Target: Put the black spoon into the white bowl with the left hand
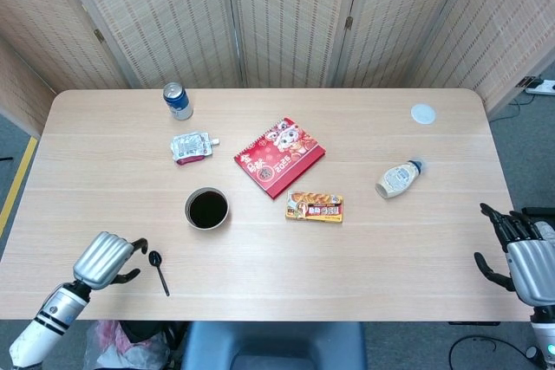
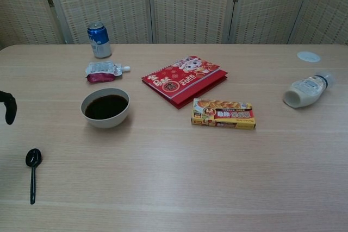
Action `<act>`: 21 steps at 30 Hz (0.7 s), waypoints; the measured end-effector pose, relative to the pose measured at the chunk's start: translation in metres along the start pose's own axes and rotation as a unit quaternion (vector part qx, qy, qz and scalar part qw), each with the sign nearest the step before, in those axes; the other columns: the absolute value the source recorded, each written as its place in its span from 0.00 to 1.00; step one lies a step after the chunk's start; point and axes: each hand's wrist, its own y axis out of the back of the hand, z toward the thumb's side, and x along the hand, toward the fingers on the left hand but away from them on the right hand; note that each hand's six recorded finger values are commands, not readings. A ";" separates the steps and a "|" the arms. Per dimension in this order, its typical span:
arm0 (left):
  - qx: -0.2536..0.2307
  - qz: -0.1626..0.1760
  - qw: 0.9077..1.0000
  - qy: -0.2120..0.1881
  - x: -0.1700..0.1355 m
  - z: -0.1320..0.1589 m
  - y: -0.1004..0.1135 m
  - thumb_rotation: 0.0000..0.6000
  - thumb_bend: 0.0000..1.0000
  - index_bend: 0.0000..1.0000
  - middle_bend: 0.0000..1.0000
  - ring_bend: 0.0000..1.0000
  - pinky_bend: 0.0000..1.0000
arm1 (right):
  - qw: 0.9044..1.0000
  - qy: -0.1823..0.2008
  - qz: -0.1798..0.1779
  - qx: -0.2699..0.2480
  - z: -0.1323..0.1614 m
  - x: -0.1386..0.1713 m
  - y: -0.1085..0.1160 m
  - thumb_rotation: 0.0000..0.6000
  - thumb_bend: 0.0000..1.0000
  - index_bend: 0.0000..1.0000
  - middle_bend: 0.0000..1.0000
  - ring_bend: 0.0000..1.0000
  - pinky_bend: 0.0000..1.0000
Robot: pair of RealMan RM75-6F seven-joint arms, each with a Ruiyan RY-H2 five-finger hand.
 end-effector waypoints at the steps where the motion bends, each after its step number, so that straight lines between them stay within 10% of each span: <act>1: 0.006 -0.006 1.000 -0.013 0.003 0.002 -0.003 1.00 0.27 0.51 0.96 0.94 1.00 | 1.000 0.000 0.000 0.000 0.000 0.000 0.000 1.00 0.30 0.07 0.21 0.24 0.18; 21: 0.043 -0.066 0.993 -0.093 0.019 0.028 -0.044 1.00 0.27 0.45 0.97 0.95 1.00 | 1.000 -0.004 0.007 0.000 -0.001 0.000 -0.004 1.00 0.30 0.07 0.21 0.27 0.20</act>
